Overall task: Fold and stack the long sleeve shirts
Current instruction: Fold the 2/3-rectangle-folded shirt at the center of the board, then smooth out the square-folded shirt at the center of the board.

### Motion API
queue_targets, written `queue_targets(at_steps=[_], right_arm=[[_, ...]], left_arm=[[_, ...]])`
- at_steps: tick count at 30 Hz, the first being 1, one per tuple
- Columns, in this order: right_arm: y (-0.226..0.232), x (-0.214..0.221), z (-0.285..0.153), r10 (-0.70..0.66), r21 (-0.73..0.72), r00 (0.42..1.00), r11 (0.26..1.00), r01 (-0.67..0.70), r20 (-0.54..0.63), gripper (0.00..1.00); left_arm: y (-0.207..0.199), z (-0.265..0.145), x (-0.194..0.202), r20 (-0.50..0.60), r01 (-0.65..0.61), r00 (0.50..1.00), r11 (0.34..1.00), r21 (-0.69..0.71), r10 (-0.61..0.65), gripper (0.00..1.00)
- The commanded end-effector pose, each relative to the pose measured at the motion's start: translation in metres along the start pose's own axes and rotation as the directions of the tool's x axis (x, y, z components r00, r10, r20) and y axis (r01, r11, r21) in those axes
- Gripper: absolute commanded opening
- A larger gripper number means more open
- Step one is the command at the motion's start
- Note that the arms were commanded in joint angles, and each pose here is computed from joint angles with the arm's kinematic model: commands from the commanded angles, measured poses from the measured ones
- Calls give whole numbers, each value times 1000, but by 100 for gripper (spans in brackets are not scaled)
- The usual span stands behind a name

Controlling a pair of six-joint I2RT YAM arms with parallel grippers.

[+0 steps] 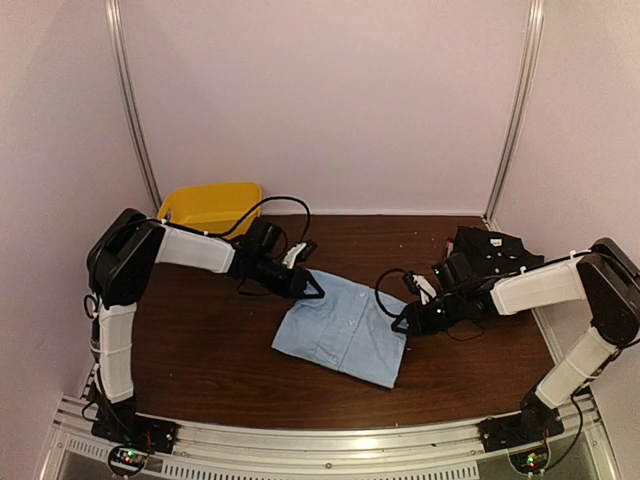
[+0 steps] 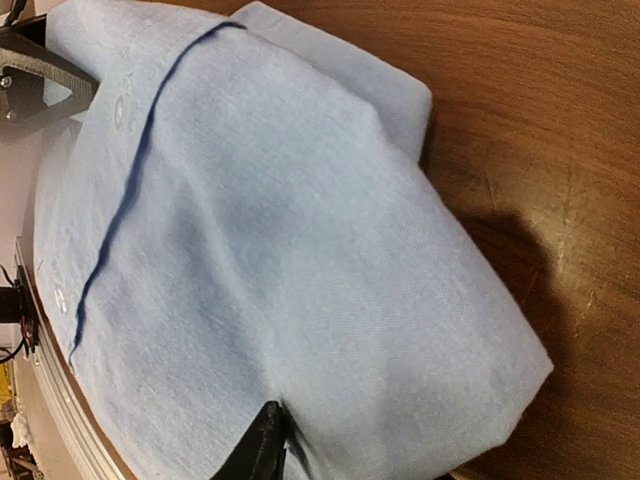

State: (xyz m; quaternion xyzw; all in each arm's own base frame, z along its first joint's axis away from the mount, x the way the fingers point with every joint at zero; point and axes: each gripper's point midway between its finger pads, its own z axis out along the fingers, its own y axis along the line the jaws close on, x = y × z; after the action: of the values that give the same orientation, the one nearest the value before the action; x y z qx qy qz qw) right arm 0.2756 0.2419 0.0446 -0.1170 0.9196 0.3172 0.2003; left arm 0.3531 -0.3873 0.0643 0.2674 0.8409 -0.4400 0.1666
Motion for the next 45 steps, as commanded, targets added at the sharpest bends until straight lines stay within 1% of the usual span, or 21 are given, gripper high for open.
queue_targets(at_steps=[1, 3, 7, 12, 16, 18, 21, 24, 26, 29, 32, 34, 38, 41, 45], right_arm=[[-16, -12, -2, -4, 83, 999, 997, 0, 52, 36], [-19, -16, -6, -13, 117, 997, 993, 5, 71, 37], [-27, -24, -21, -36, 202, 994, 979, 13, 107, 40], [-26, -32, -44, -67, 269, 988, 963, 27, 142, 48], [-6, -40, -62, -110, 274, 976, 960, 55, 190, 52], [10, -43, -67, -128, 246, 968, 967, 74, 215, 53], [37, -44, -65, -149, 185, 961, 977, 106, 233, 53], [65, -41, -52, -175, 121, 958, 981, 150, 229, 53], [78, -37, -38, -187, 91, 960, 981, 172, 210, 53], [91, -28, -14, -200, 47, 965, 980, 194, 171, 53], [89, -20, 7, -189, 36, 972, 982, 186, 140, 53], [81, -14, 15, -175, 49, 976, 984, 170, 128, 53], [61, 3, 23, -160, 94, 983, 984, 152, 93, 53], [46, 20, 28, -152, 116, 987, 983, 145, 50, 53], [26, 41, 29, -152, 159, 988, 976, 150, -2, 54]], left_arm=[[24, -1, -13, 25, -22, 999, 992, -127, 25, 43], [34, -4, -16, 29, -30, 999, 981, -190, 36, 47], [52, -11, -17, 26, -32, 999, 951, -306, 42, 49], [80, -32, -10, 11, -12, 1000, 867, -498, 20, 50], [80, -61, -12, 47, -10, 998, 810, -586, 47, 52], [67, -72, -18, 87, -16, 993, 817, -576, 81, 53], [36, -83, -24, 148, -36, 981, 869, -494, 124, 55], [2, -82, -24, 204, -71, 967, 933, -352, 150, 56], [-21, -80, -23, 248, -97, 955, 963, -251, 161, 56], [-49, -70, -9, 271, -138, 948, 983, -119, 166, 57], [-67, -52, 10, 265, -160, 949, 986, -53, 169, 58], [-73, -38, 25, 247, -174, 952, 984, -44, 180, 58], [-68, -13, 54, 203, -170, 962, 981, -89, 185, 57], [-49, 2, 83, 144, -162, 972, 973, -167, 187, 57], [-26, 8, 112, 73, -174, 977, 950, -260, 199, 56]])
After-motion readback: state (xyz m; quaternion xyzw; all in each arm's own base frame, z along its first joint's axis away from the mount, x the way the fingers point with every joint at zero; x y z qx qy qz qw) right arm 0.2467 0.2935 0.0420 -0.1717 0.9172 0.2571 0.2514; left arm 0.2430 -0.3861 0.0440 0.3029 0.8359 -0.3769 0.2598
